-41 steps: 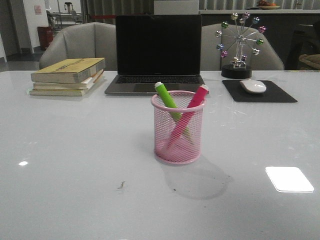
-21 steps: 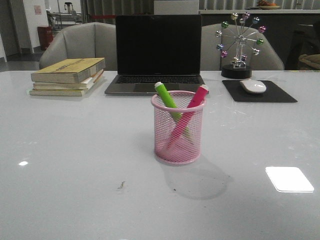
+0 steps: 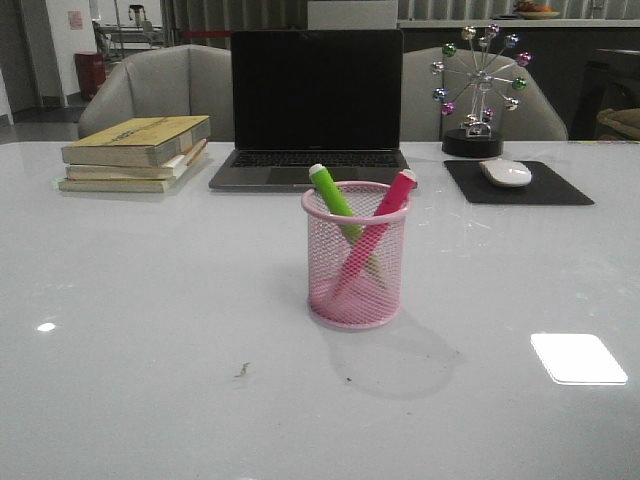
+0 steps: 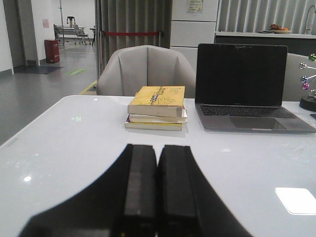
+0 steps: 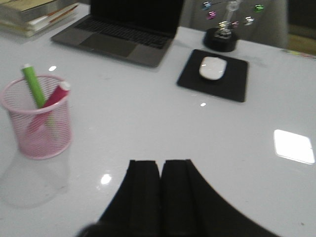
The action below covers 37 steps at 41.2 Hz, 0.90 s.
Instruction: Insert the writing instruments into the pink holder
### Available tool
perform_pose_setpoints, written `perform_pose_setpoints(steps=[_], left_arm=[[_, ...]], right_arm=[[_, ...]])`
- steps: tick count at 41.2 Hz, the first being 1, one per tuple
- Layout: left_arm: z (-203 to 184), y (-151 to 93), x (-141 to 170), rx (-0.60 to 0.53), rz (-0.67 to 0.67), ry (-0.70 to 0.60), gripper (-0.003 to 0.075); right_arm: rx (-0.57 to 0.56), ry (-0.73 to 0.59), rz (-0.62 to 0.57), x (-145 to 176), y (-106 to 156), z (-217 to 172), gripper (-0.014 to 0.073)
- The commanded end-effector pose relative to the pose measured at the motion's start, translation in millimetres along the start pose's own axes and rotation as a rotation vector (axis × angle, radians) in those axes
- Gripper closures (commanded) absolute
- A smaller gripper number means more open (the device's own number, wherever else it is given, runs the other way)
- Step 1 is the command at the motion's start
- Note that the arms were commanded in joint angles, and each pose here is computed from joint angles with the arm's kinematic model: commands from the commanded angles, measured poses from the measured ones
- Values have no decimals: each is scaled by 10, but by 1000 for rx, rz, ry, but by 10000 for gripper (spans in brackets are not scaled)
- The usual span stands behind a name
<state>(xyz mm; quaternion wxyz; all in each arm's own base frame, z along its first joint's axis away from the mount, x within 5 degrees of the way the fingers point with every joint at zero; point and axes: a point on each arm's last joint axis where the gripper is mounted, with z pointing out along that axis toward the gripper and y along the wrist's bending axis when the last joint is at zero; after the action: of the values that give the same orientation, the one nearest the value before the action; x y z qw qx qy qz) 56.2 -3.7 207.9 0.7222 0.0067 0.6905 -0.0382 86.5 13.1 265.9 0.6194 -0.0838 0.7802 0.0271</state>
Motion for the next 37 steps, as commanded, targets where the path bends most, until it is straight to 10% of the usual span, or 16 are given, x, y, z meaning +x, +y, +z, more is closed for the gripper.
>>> perform_pose_setpoints(steps=[1, 13, 37], left_arm=[[-20, 4, -87, 0, -11, -109, 629], [-20, 4, -87, 0, -11, -109, 629], [-20, 4, -87, 0, -11, -109, 629]], right_arm=[[97, -178, 11, 84, -60, -115, 540], [177, -345, 73, 635, -52, -187, 540], [145, -387, 71, 600, -34, -207, 540]])
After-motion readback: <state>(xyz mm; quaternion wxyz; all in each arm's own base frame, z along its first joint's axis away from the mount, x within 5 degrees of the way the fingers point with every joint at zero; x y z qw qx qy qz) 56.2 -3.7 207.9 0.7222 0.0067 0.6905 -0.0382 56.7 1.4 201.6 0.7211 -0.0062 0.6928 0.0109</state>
